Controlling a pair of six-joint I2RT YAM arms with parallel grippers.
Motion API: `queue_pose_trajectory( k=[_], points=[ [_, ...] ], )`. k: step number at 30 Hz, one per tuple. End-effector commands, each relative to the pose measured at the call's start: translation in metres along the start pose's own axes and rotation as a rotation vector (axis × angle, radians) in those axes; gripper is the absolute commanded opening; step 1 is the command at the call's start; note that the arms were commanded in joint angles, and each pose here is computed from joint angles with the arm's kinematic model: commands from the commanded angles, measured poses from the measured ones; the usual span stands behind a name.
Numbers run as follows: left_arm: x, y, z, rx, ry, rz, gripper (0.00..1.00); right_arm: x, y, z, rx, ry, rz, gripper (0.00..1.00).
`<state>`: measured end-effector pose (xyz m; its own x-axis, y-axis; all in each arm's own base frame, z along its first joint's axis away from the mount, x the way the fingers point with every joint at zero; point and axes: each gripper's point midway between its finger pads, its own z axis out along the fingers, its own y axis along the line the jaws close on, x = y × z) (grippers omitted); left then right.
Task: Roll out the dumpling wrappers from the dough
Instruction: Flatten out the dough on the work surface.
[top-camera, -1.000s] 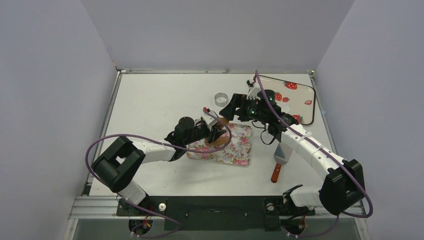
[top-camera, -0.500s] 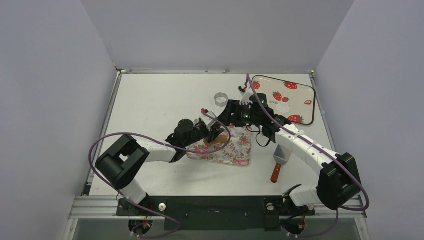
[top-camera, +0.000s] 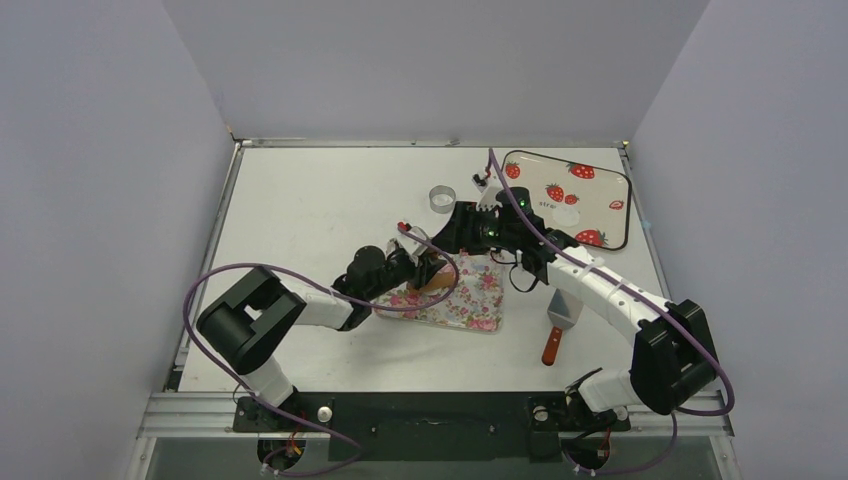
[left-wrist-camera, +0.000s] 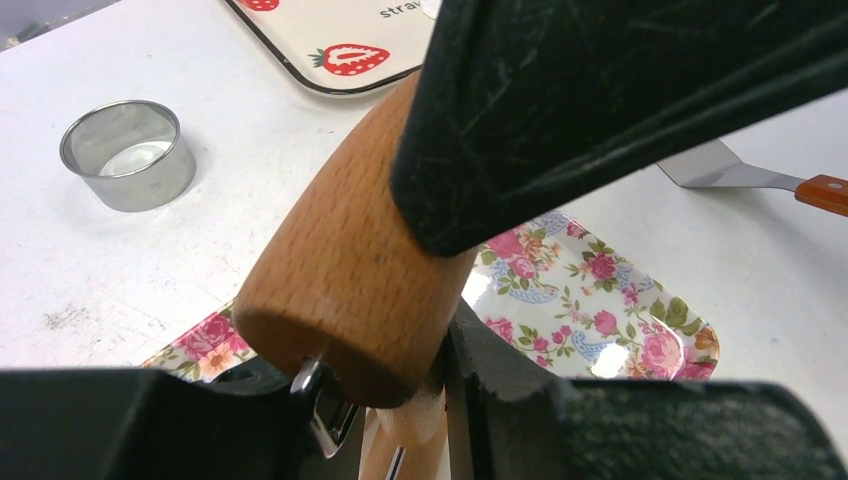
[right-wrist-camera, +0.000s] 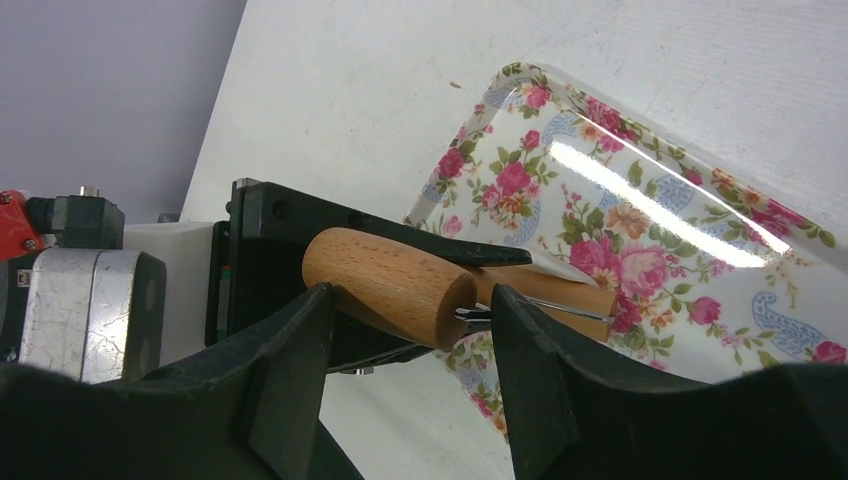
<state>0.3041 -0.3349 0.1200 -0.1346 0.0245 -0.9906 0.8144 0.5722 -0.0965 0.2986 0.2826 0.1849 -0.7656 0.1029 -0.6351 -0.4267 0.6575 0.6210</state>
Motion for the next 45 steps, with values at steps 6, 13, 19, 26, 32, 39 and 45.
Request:
queue_pose_trajectory(
  k=[6, 13, 19, 26, 32, 39, 45],
  points=[
    [0.046, -0.011, -0.004, 0.007, 0.110, -0.031, 0.00, 0.031, -0.017, 0.011, 0.080, 0.083, -0.015, 0.49],
    [0.077, -0.034, -0.018, 0.043, 0.191, -0.132, 0.00, 0.035, -0.020, 0.006, 0.087, 0.089, -0.027, 0.48],
    [0.096, -0.041, -0.030, 0.046, 0.245, -0.124, 0.00, 0.034, -0.019, 0.005, 0.087, 0.088, -0.030, 0.48],
    [0.103, -0.042, -0.032, 0.061, 0.269, -0.101, 0.00, 0.032, -0.018, 0.000, 0.093, 0.068, -0.034, 0.48],
    [0.106, -0.049, -0.033, 0.083, 0.282, -0.103, 0.00, 0.033, -0.019, -0.004, 0.100, 0.063, -0.033, 0.48],
    [0.111, -0.052, -0.036, 0.088, 0.298, -0.103, 0.00, 0.033, -0.020, -0.006, 0.104, 0.058, -0.035, 0.48],
    [0.120, -0.056, -0.042, 0.094, 0.324, -0.108, 0.00, 0.034, -0.021, -0.008, 0.107, 0.058, -0.032, 0.48]
  ],
)
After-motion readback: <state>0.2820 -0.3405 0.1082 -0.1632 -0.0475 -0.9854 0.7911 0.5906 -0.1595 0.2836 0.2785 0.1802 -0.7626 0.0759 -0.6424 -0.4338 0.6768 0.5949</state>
